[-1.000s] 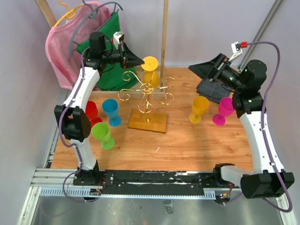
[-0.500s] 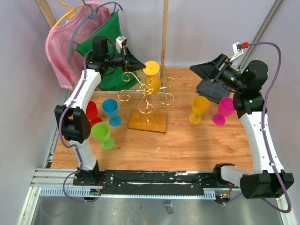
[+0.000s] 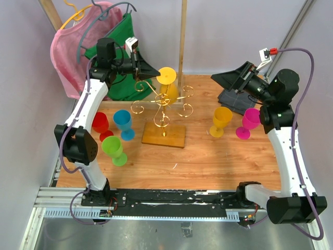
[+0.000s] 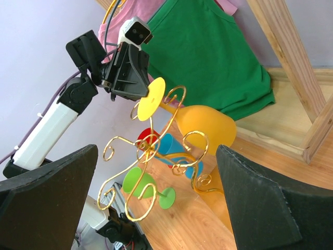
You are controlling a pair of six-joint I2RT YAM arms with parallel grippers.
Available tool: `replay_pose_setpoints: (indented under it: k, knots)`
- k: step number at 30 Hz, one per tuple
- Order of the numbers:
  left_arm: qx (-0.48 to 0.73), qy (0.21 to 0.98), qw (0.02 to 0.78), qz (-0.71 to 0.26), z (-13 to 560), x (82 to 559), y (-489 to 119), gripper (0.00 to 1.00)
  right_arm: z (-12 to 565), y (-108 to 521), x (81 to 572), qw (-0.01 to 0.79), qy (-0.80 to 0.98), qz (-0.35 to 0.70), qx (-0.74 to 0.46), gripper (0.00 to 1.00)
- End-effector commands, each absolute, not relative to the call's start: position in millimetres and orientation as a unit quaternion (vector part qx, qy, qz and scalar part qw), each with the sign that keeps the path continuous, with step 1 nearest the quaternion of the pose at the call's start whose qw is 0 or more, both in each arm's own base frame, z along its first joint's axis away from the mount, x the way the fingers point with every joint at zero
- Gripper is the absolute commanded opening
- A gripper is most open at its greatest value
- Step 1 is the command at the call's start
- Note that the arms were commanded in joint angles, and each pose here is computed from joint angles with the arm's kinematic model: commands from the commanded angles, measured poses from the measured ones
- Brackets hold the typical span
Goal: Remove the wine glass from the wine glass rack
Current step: Pick up the wine glass from the wine rack.
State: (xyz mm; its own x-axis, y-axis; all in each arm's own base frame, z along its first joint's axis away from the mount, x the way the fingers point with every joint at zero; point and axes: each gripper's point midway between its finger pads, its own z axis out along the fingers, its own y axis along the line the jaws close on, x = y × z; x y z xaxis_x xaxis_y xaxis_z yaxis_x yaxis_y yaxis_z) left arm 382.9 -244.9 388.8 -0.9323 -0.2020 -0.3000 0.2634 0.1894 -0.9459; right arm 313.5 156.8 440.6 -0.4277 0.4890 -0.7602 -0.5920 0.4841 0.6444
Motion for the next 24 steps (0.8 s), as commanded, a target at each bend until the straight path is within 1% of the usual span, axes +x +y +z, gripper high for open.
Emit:
replay_pose_setpoints:
  k: [1, 7, 12, 18, 24]
  knots:
    - [0.031, 0.745, 0.181, -0.641, 396.9, 370.9, -239.6, 0.00, 452.6, 154.0, 304.5, 0.548, 0.663, 0.508, -0.050, 0.98]
    - [0.026, 0.747, 0.184, -0.638, 396.5, 371.5, -233.1, 0.00, 454.5, 153.3, 301.8, 0.550, 0.663, 0.505, -0.051, 0.98]
    - [0.007, 0.751, 0.193, -0.632, 392.9, 378.2, -213.7, 0.00, 453.7, 153.1, 302.4, 0.549, 0.664, 0.505, -0.050, 0.98]
    - [0.000, 0.749, 0.215, -0.626, 399.8, 385.9, -193.0, 0.00, 455.4, 153.3, 303.5, 0.550, 0.662, 0.507, -0.049, 0.98]
    - [0.010, 0.745, 0.234, -0.625, 411.1, 393.0, -190.0, 0.00, 458.6, 153.6, 303.8, 0.552, 0.659, 0.508, -0.051, 0.98]
